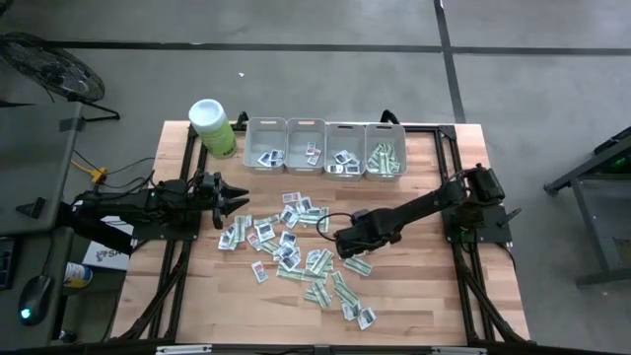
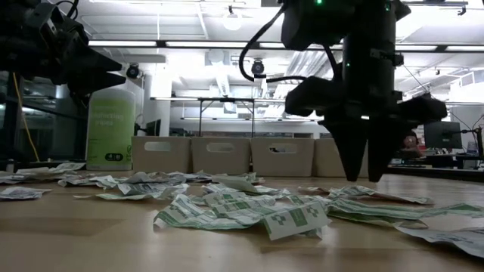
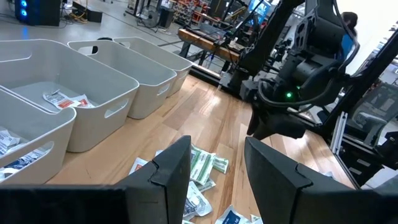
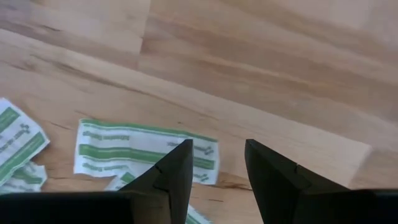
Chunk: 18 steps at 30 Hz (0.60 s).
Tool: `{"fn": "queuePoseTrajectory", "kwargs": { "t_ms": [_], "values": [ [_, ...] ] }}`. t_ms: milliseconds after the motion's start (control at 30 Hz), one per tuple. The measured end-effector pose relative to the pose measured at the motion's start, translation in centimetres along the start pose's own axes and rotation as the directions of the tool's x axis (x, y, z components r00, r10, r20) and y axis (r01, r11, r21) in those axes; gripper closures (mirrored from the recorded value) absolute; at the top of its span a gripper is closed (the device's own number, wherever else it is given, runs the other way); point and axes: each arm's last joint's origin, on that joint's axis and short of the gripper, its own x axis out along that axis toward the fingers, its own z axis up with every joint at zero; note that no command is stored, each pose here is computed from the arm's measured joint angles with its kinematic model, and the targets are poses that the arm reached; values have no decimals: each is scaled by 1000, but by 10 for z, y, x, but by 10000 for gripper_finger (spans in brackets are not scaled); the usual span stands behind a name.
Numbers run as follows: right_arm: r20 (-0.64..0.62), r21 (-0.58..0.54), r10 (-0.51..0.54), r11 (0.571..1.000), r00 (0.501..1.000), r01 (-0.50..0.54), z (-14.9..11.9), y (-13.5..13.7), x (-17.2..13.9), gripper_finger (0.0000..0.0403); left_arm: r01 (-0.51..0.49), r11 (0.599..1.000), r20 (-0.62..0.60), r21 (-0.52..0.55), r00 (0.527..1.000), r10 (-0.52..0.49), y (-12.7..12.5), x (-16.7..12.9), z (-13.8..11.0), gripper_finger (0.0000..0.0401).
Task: Pick & Place First Aid Supplies
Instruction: Put the bandage into the right gray bin
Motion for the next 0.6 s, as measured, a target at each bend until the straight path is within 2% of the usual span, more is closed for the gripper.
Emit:
{"fn": "queuePoseTrajectory", "kwargs": {
  "t_ms": [200, 433, 600],
  "values": [
    [-32, 12, 22, 1000, 999, -22, -2, 0, 14, 263, 0, 1000, -1, 0, 1000, 0, 0, 0, 0, 251],
    [-55, 11, -21, 1000, 998, 22, -3, 1, 27, 264, 0, 1000, 0, 0, 1000, 0, 0, 0, 0, 251],
    [-51, 10, -33, 999, 998, 33, -3, 0, 29, 284, 0, 1000, 0, 0, 1000, 0, 0, 0, 0, 251]
  ]
}}
